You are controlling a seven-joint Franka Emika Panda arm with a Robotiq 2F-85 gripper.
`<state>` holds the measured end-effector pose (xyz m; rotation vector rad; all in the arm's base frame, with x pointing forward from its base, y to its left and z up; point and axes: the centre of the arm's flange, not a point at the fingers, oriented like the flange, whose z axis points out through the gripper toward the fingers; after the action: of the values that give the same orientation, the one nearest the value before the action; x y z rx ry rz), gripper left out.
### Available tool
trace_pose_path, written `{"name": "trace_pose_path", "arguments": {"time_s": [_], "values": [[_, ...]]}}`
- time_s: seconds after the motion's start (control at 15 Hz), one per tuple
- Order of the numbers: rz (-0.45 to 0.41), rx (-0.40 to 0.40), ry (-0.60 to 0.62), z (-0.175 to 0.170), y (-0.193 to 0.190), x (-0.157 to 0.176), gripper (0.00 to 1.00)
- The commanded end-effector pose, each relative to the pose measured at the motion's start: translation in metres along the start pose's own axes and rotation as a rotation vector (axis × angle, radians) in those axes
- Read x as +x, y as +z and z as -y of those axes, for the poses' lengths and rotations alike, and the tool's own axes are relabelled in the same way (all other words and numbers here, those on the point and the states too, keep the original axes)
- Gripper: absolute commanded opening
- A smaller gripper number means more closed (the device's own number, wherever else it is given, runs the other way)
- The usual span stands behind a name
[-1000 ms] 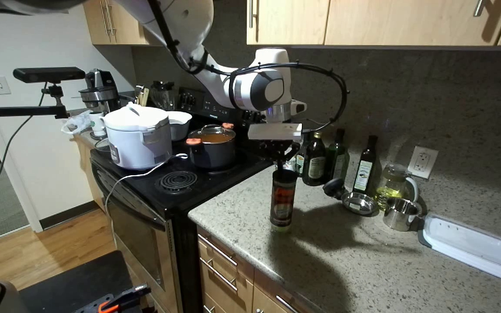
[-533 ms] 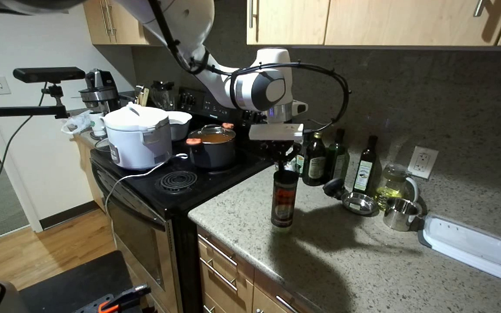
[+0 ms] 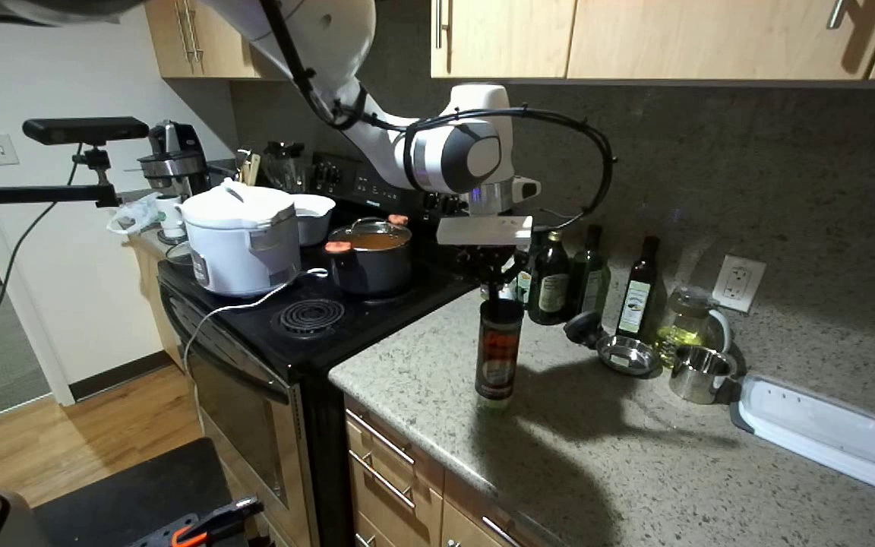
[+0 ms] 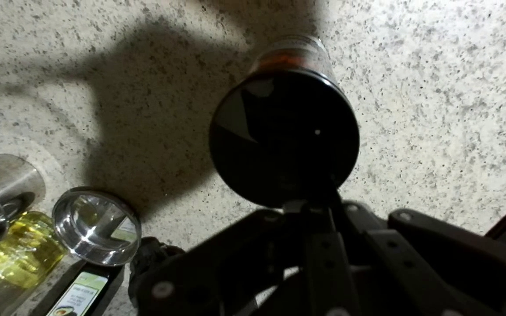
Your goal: Seal the lid of the container
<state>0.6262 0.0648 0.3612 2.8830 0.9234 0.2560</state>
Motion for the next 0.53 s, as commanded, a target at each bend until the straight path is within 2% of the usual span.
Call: {"name": "trace_pose_path", "arguments": {"time_s": [0.0,0.47], "values": [[0.088,0.028,0.011,-0.004,0.033,-0.015,0.00],[0.114,0.032,0.040,-0.014,0.041,-0.028,0.00]]}}
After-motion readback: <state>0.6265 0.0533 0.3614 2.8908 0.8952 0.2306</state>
